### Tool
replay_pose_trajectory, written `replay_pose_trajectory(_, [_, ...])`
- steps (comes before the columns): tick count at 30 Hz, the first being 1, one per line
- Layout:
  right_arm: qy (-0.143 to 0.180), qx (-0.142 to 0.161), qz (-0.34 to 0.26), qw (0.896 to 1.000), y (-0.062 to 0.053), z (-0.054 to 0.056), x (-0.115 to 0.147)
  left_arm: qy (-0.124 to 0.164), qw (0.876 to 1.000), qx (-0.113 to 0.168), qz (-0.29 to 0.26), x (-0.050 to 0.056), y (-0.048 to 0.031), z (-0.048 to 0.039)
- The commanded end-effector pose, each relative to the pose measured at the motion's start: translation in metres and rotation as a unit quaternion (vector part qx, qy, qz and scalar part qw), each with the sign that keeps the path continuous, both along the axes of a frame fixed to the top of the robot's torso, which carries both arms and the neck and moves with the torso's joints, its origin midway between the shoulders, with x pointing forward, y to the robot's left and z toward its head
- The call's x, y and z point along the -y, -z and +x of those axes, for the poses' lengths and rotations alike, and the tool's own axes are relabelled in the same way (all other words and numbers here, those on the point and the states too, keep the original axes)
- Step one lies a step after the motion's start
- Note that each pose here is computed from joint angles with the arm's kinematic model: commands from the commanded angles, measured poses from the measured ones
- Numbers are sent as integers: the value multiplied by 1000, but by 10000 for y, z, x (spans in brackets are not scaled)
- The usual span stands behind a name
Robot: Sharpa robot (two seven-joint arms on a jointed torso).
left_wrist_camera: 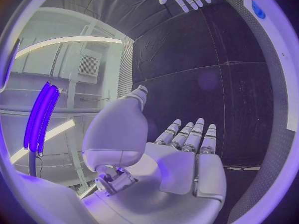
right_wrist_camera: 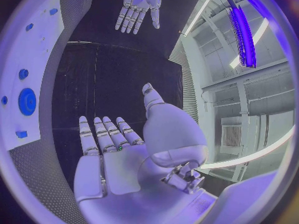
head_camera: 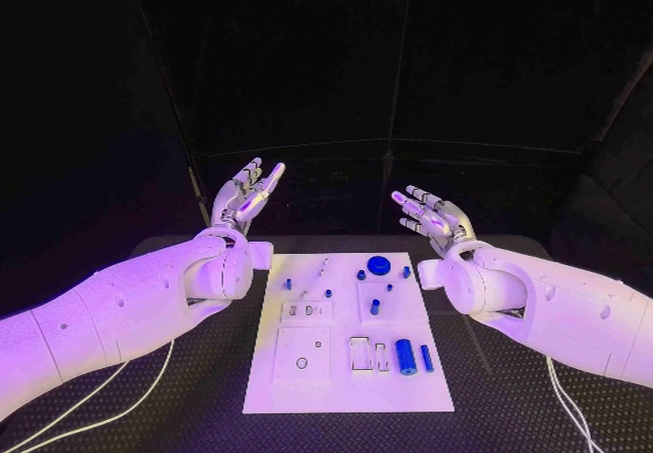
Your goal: Assemble the parts on the task board
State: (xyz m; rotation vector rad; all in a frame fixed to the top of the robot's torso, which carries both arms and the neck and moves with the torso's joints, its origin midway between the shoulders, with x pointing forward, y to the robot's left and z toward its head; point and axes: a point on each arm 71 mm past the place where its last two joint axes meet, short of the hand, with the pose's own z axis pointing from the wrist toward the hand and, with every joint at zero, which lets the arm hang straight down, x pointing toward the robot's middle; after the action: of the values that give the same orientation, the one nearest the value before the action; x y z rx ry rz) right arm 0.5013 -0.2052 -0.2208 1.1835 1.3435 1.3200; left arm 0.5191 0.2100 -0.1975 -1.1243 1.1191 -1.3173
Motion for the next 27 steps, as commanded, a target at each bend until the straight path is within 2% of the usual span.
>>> replay_pose_trajectory(1, [-79,-15,-21,997,21,5,-92,34,999,27,4,54,-49,-2])
replay_pose_trajectory(4, [-84,-17,-23,996,21,17,-89,34,999,27,4,54,-49,-2])
replay_pose_trajectory(5, [-77,4,-34,996,-5,34,-61,33,999,26,4,43,-46,5])
replay_pose_trajectory(10, [-69,50,-84,993,-57,72,-23,35,999,24,4,31,-44,5])
replay_pose_trajectory(15, [-65,106,-159,979,-146,152,26,44,999,21,2,-14,-51,-13])
replay_pose_trajectory(18, [-77,145,-221,961,-223,193,30,54,998,19,0,-56,-75,-40])
replay_pose_trajectory(21, [-89,169,-270,944,-290,220,7,63,998,17,-2,-88,-112,-79])
replay_pose_trajectory(25, [-117,190,-344,912,-351,238,-60,83,996,17,3,-110,-165,-155])
replay_pose_trajectory(27, [-133,198,-387,891,-386,246,-101,96,995,18,7,-103,-197,-207])
